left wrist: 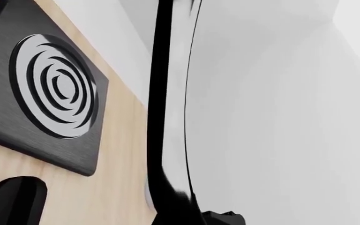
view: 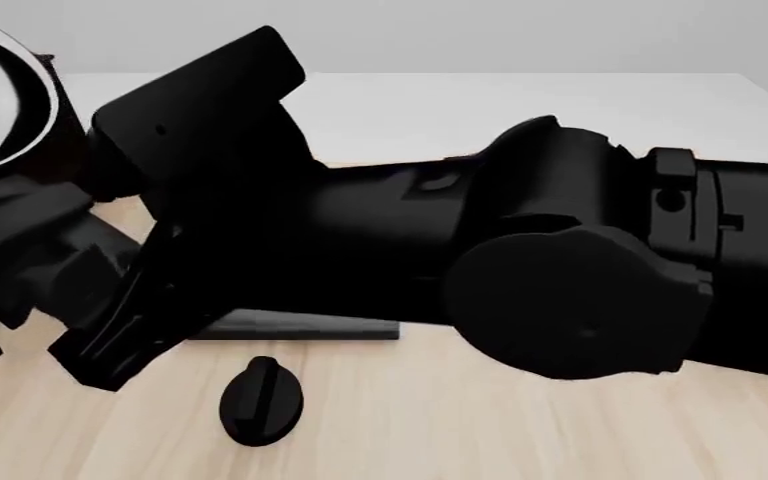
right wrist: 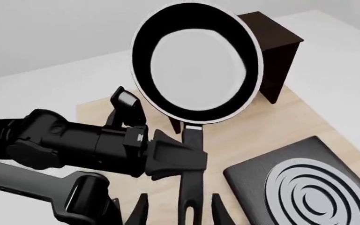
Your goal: Put the frying pan on the cabinet shelf.
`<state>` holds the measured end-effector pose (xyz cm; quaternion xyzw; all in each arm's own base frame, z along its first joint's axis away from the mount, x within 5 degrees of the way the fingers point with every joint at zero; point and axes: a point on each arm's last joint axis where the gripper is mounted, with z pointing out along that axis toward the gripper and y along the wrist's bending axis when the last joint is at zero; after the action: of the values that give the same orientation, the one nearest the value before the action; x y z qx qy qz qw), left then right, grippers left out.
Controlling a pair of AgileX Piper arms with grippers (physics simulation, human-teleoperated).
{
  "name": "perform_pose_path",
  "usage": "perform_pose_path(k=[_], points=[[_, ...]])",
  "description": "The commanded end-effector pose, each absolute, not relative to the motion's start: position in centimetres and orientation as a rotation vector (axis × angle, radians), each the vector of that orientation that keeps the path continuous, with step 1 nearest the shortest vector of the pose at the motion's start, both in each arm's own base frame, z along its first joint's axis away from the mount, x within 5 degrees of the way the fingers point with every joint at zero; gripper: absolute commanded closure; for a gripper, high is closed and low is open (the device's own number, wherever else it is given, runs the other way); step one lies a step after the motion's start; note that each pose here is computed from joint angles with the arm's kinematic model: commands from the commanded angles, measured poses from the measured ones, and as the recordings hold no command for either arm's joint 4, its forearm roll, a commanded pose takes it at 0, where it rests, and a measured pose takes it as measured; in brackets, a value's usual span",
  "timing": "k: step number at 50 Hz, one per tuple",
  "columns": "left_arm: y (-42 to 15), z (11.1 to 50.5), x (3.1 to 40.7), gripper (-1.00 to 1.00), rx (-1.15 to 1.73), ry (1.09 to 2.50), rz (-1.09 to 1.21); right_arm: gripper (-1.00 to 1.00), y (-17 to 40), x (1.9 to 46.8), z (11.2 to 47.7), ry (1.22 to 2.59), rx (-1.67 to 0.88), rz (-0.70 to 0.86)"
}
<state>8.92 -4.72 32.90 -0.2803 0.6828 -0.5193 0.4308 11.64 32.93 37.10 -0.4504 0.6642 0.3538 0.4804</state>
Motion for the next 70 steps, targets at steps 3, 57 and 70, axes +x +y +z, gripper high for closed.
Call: perform_pose_path(k=[3,57,70], points=[[-4.2,33.6,9.1,1.00,-0.606,1.657,-1.180,-1.00,32.0,12.3,37.5,1.622,-1.079,0.842],[-4.1,32.7,9.6,1.00,-0.619,1.644,-1.150,-1.00,15.7,22.6,40.5,1.675,-0.573,0.404],[-4.3,32.0,9.9,1.00,-0.619,1.650,-1.159,-1.00,7.0,14.7,39.6,1.606,-0.358,0.347]])
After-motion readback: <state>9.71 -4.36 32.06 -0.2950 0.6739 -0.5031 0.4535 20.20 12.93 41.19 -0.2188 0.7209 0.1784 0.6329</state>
